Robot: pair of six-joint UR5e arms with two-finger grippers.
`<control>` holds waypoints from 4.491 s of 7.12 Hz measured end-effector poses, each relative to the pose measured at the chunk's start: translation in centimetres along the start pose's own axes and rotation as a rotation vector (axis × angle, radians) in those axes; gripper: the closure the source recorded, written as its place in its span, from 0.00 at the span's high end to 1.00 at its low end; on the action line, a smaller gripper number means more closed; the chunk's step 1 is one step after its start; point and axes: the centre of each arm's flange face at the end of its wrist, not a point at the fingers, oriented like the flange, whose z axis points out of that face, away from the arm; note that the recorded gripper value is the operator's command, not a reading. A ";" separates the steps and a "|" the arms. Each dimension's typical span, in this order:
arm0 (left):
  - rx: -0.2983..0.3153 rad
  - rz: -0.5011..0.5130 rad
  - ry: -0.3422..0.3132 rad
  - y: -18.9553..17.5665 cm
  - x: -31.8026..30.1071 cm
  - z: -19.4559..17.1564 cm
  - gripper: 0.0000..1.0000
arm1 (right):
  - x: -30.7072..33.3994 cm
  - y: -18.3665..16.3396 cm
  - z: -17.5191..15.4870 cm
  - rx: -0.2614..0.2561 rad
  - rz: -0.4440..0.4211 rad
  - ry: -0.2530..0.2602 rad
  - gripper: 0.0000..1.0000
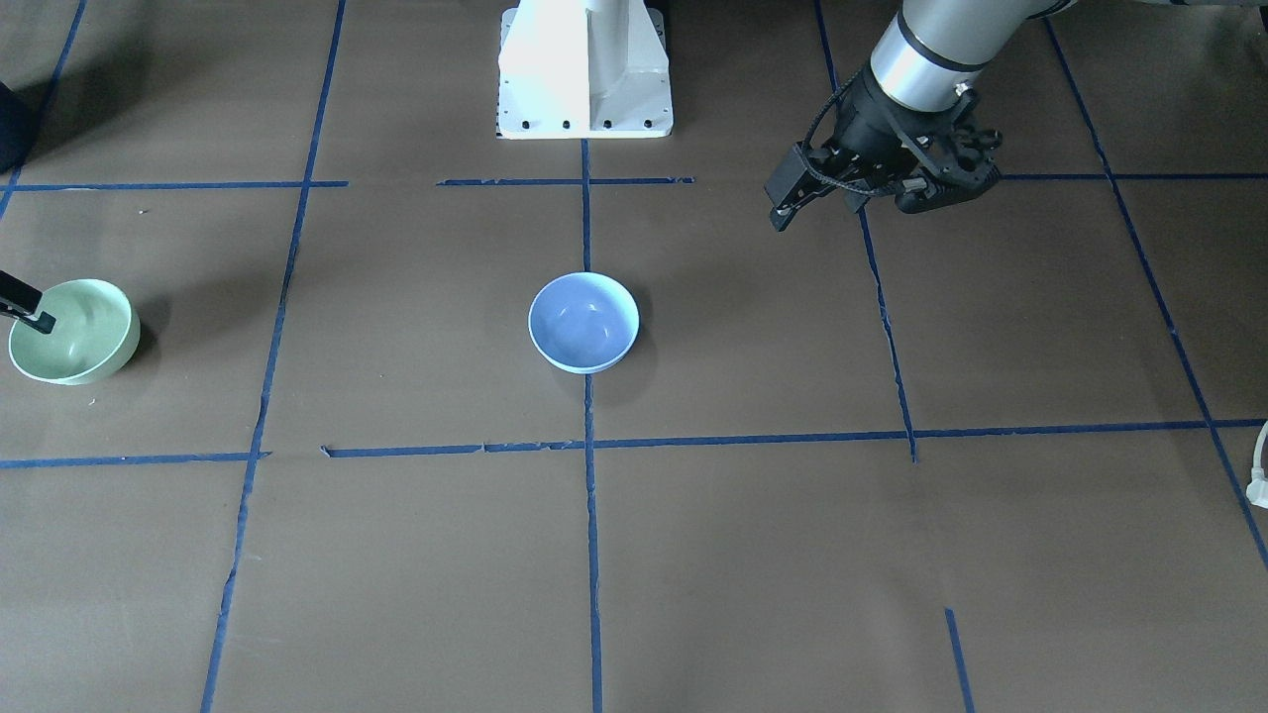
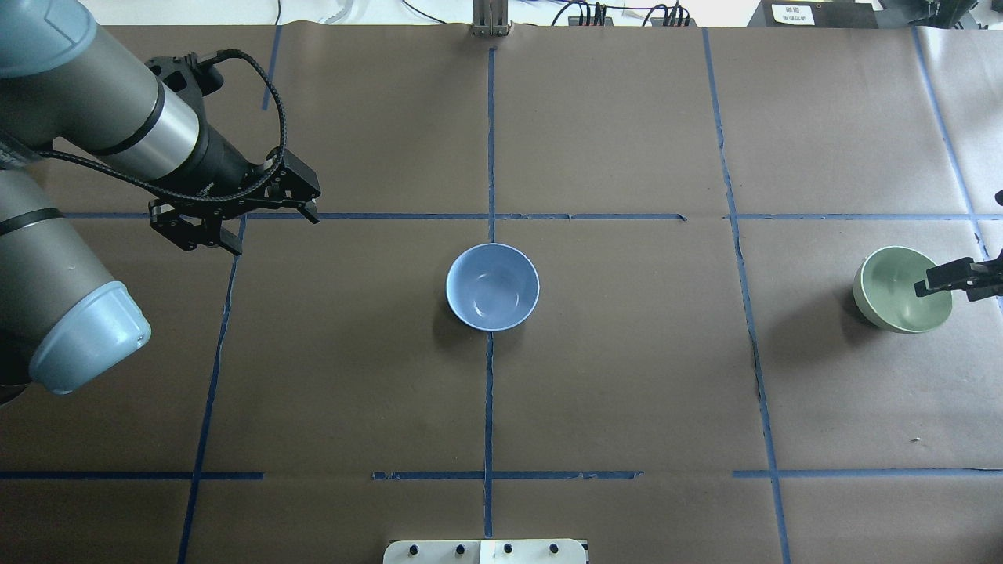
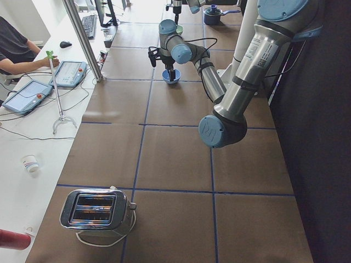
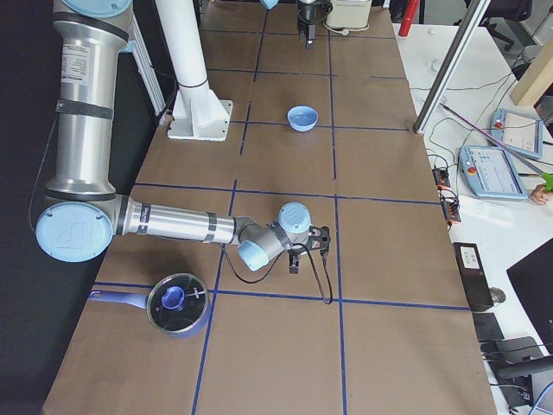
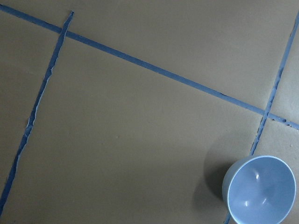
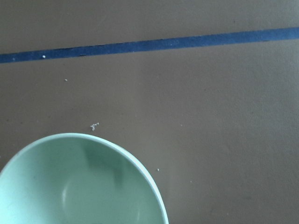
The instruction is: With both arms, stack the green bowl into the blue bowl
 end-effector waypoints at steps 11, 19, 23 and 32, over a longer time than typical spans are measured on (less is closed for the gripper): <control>0.032 0.301 -0.191 -6.5 -19.0 -0.6 1.00 | -22.7 -4.6 -7.3 0.092 0.102 -0.286 0.00; -0.003 0.399 -0.276 -11.4 -27.7 -0.4 1.00 | -54.1 5.0 4.5 0.173 0.100 -0.413 0.02; -0.005 0.391 -0.280 -11.7 -28.0 -0.2 1.00 | -56.2 4.2 5.2 0.194 0.103 -0.415 1.00; 0.049 0.425 -0.244 -13.0 -26.4 -1.1 1.00 | -44.9 -4.1 -11.2 0.114 -0.003 0.007 1.00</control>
